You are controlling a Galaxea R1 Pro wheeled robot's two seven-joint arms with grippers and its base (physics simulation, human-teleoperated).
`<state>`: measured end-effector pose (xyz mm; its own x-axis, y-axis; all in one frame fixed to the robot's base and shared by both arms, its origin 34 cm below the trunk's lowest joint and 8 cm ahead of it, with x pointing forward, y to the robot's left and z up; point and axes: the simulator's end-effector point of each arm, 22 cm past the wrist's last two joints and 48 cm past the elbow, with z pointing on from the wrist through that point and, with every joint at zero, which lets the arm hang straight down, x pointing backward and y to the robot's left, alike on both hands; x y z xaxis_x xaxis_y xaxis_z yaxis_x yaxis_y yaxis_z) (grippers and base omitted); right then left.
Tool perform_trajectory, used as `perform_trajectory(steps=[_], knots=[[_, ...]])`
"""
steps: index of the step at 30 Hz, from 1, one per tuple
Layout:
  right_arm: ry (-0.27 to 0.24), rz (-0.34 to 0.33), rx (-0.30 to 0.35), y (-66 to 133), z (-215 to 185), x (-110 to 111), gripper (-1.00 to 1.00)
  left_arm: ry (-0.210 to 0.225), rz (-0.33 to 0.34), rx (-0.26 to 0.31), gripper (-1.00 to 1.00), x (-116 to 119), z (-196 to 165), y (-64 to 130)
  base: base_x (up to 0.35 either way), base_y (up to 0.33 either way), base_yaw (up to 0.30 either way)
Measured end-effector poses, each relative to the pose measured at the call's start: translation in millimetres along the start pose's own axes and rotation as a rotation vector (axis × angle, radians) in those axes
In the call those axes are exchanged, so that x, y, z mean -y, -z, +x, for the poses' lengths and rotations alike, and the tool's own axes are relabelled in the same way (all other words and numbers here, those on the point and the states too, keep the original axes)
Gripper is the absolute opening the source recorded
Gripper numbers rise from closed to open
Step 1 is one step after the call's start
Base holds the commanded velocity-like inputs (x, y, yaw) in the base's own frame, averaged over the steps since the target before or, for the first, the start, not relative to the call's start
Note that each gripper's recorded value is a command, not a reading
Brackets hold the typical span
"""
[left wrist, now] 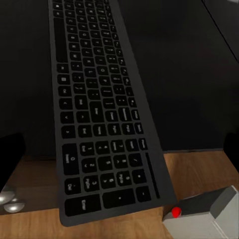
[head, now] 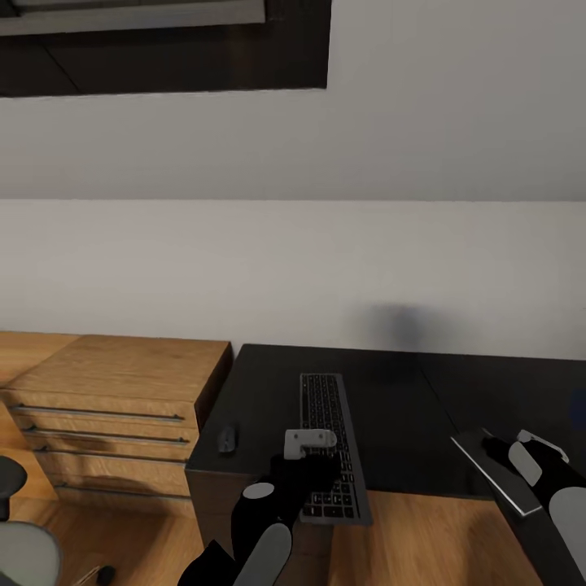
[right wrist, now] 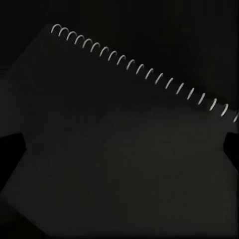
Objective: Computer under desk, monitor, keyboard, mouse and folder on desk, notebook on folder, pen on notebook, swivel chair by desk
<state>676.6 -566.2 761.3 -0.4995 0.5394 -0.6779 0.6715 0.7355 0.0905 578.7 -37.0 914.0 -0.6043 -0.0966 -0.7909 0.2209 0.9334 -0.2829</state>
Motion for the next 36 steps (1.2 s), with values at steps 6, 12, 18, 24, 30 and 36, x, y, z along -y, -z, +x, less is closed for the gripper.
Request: perform_trajectory(steps=[6,12,18,24,30,36], knots=[[0.0,0.0,0.002,6.9,-7,-1,1.0,0.001,0.0,0.0,1.0,3,-8,5.1,0.0,0.0,0.0],[0.0,-0.003,0.007,14.0,-15,-3,1.0,0.001,0.0,0.0,1.0,5,-15,10.2,0.0,0.0,0.0],[-0.003,-0.004,0.024,14.2,-19,-3,1.0,0.001,0.0,0.0,1.0,5,-15,10.3,0.0,0.0,0.0],[-0.014,-0.002,0.094,15.2,-34,-2,1.0,0.001,0.001,0.0,1.0,6,-15,10.4,0.016,0.0,0.0],[-0.015,0.0,0.107,15.8,-37,-2,1.0,0.001,0.001,0.001,1.0,6,-15,10.7,0.209,0.0,0.0],[-0.016,0.001,0.11,15.6,-38,-2,1.0,0.001,0.001,0.001,1.0,6,-15,10.5,0.18,0.0,0.0]])
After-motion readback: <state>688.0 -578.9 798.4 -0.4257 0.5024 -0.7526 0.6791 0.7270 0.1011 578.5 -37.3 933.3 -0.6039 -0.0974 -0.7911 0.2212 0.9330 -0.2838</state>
